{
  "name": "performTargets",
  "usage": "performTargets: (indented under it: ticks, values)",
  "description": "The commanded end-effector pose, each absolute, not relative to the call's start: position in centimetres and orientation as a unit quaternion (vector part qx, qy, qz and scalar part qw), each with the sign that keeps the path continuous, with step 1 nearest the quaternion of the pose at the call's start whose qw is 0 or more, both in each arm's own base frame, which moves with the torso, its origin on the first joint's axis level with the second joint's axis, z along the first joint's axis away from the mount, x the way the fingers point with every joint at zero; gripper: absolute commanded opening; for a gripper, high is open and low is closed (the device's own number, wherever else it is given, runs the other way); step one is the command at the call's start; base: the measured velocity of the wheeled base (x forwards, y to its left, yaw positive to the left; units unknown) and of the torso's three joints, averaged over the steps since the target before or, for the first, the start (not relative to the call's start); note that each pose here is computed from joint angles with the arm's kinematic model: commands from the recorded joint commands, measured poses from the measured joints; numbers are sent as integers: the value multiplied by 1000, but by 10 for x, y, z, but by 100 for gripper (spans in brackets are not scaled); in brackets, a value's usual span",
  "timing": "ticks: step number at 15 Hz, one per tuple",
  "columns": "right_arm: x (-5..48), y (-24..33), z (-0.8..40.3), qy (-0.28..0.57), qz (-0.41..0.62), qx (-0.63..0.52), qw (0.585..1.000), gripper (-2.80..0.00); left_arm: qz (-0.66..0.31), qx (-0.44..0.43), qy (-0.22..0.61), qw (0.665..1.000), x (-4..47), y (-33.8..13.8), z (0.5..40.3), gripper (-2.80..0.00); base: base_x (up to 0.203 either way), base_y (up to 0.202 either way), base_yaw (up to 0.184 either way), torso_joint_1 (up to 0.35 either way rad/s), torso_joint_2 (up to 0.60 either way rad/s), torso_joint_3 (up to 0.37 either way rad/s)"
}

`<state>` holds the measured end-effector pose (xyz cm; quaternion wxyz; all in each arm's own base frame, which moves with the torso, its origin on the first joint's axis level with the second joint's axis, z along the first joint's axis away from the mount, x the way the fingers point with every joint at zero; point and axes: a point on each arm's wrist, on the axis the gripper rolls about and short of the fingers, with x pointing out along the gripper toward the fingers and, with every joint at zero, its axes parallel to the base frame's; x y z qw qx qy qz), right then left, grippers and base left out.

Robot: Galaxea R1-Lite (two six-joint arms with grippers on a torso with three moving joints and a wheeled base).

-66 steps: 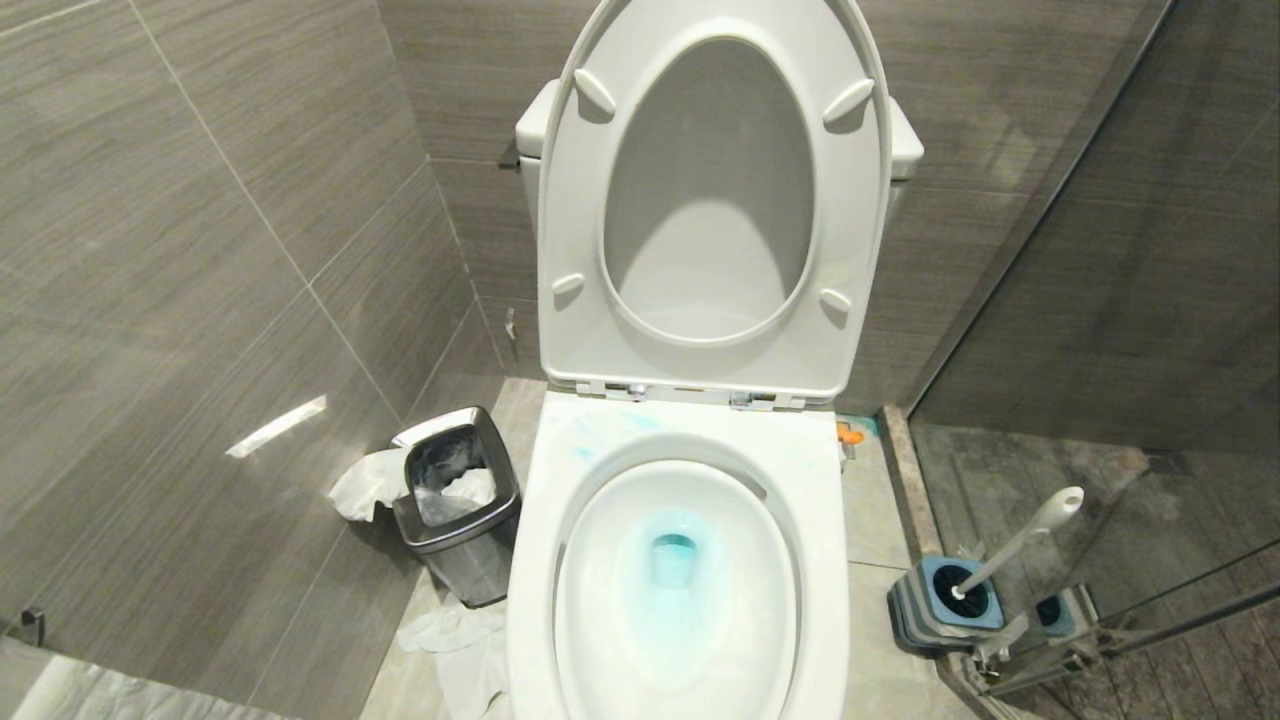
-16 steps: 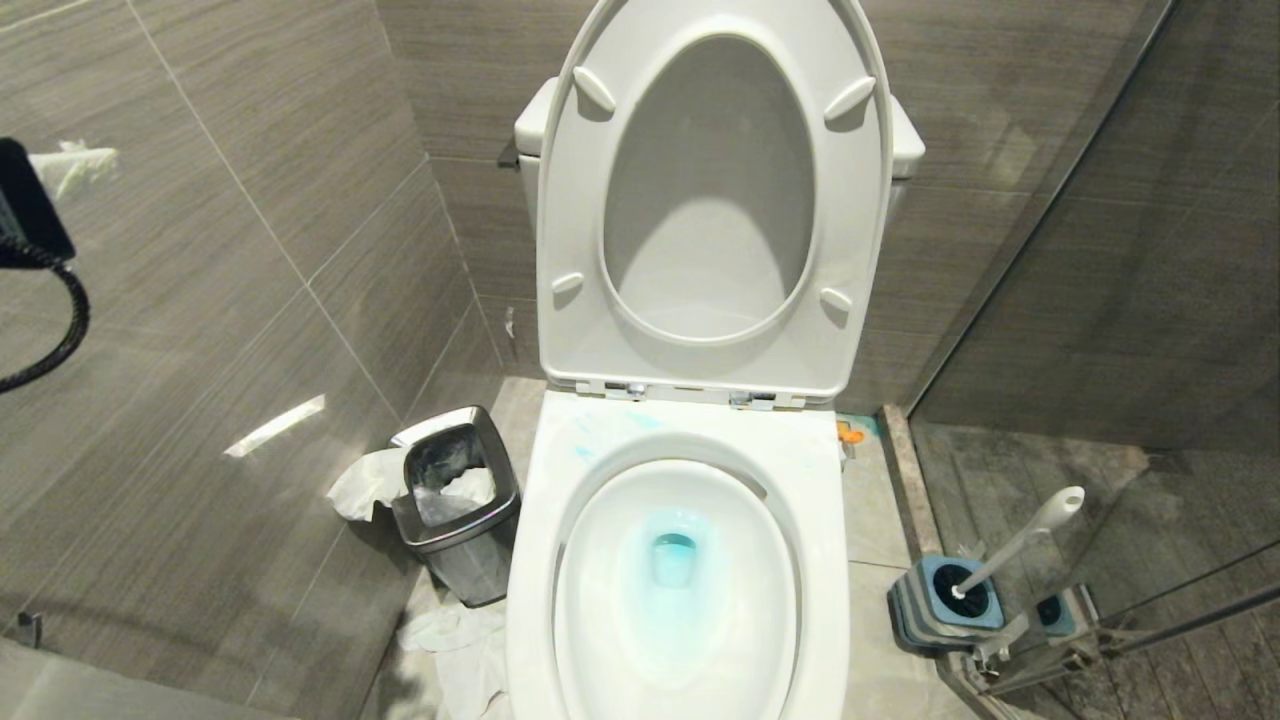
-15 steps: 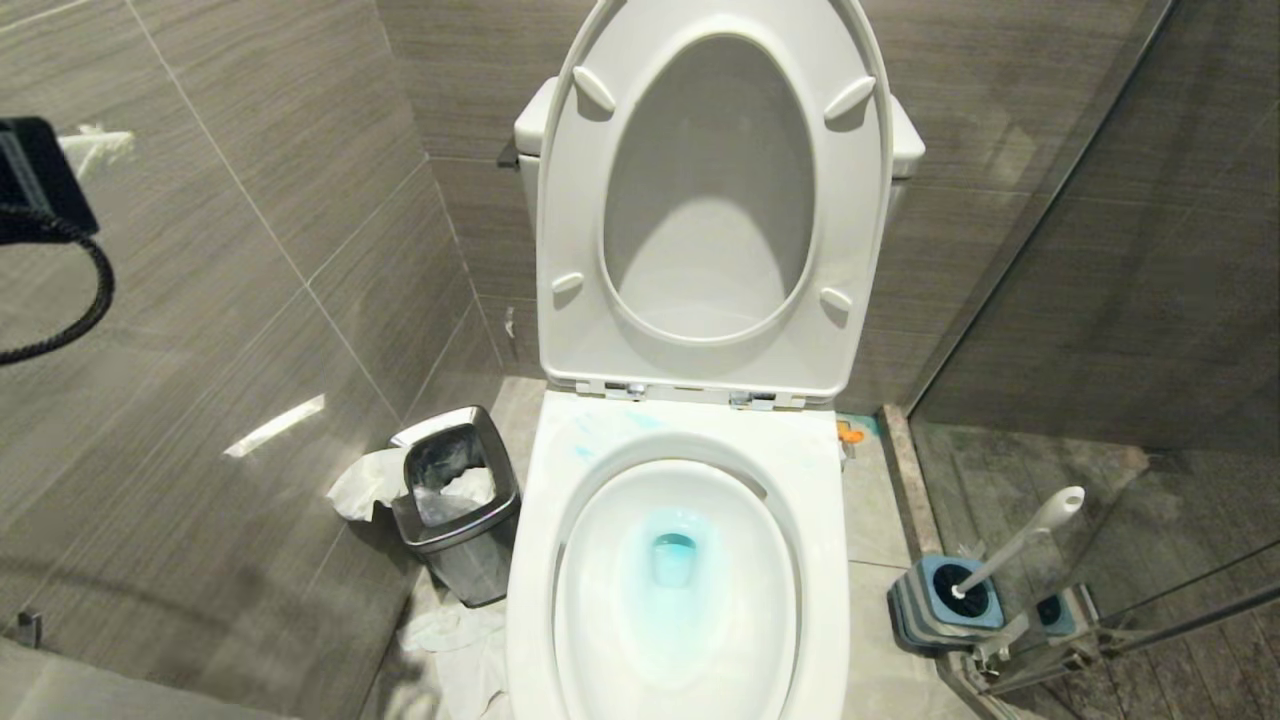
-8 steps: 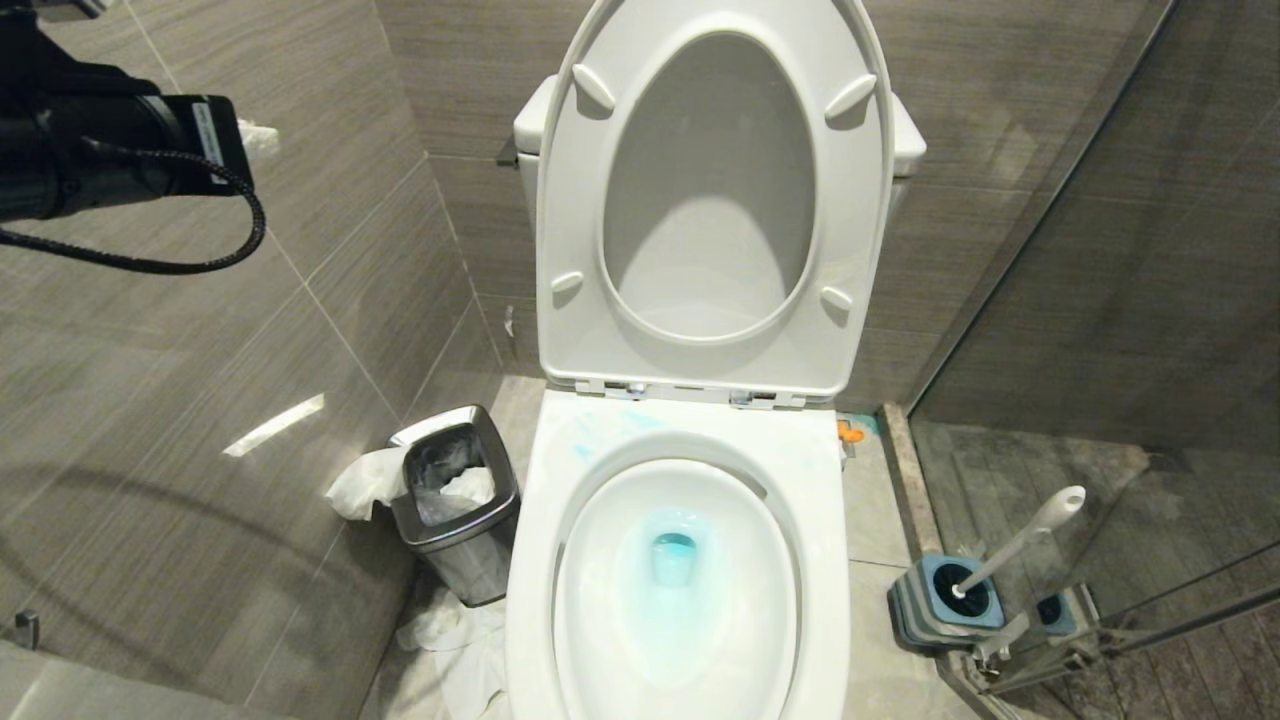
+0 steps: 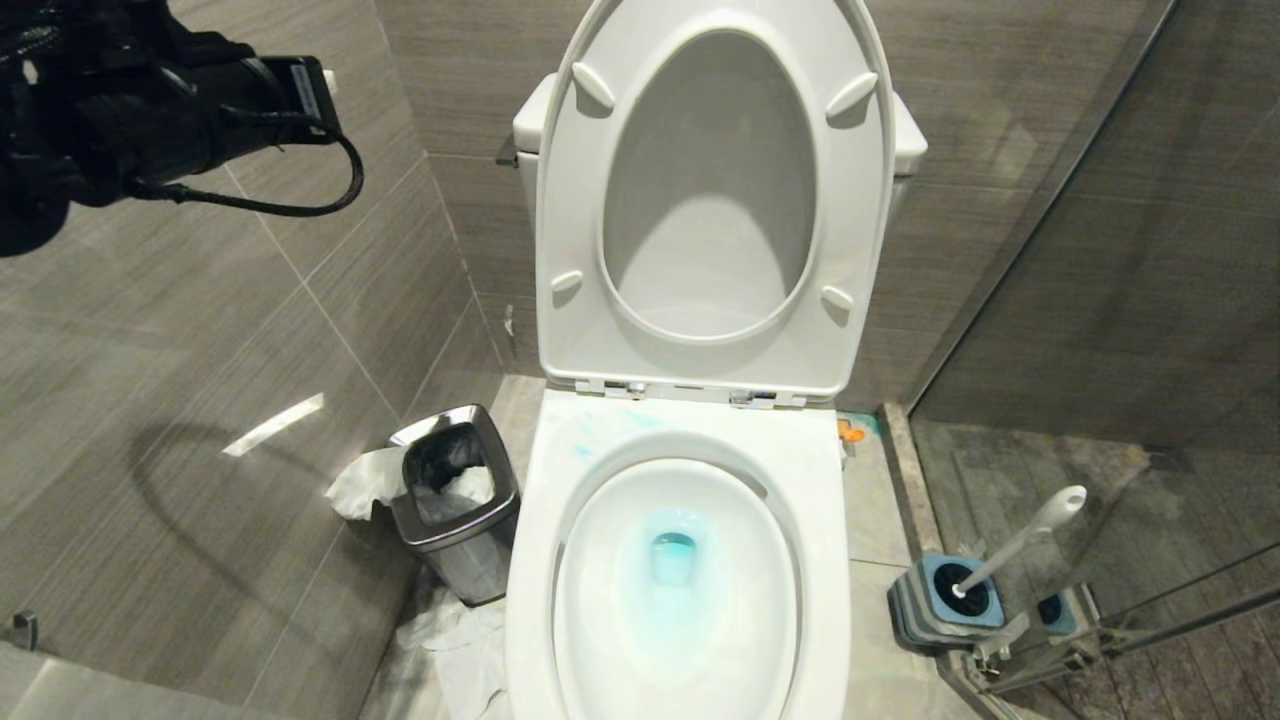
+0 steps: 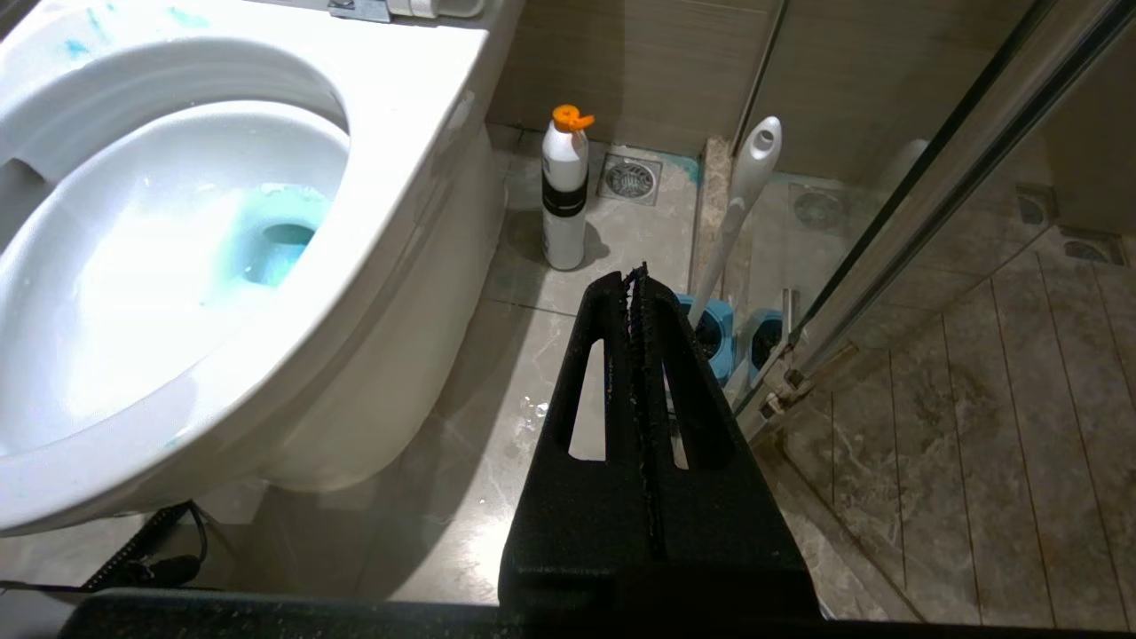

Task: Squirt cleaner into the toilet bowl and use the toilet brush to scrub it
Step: Flush the toilet

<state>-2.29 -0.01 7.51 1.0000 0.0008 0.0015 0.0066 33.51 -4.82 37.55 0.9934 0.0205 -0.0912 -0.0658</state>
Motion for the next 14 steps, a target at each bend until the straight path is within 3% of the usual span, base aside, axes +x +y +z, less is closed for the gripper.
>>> performTargets:
  ticks: [1, 9, 14]
  values:
    - [-23, 0, 75, 2, 7, 1, 1000, -280, -59, 17, -104, 993, 355, -57, 363, -280, 0, 0, 0, 1, -1, -99]
    - [-23, 0, 75, 2, 7, 1, 1000, -280, -47, -33, -275, 960, 355, -58, 395, -280, 0, 0, 0, 1, 3, -186]
    - [-23, 0, 75, 2, 7, 1, 1000, -280, -48, -35, -276, 959, 355, -58, 395, -280, 0, 0, 0, 1, 0, -195]
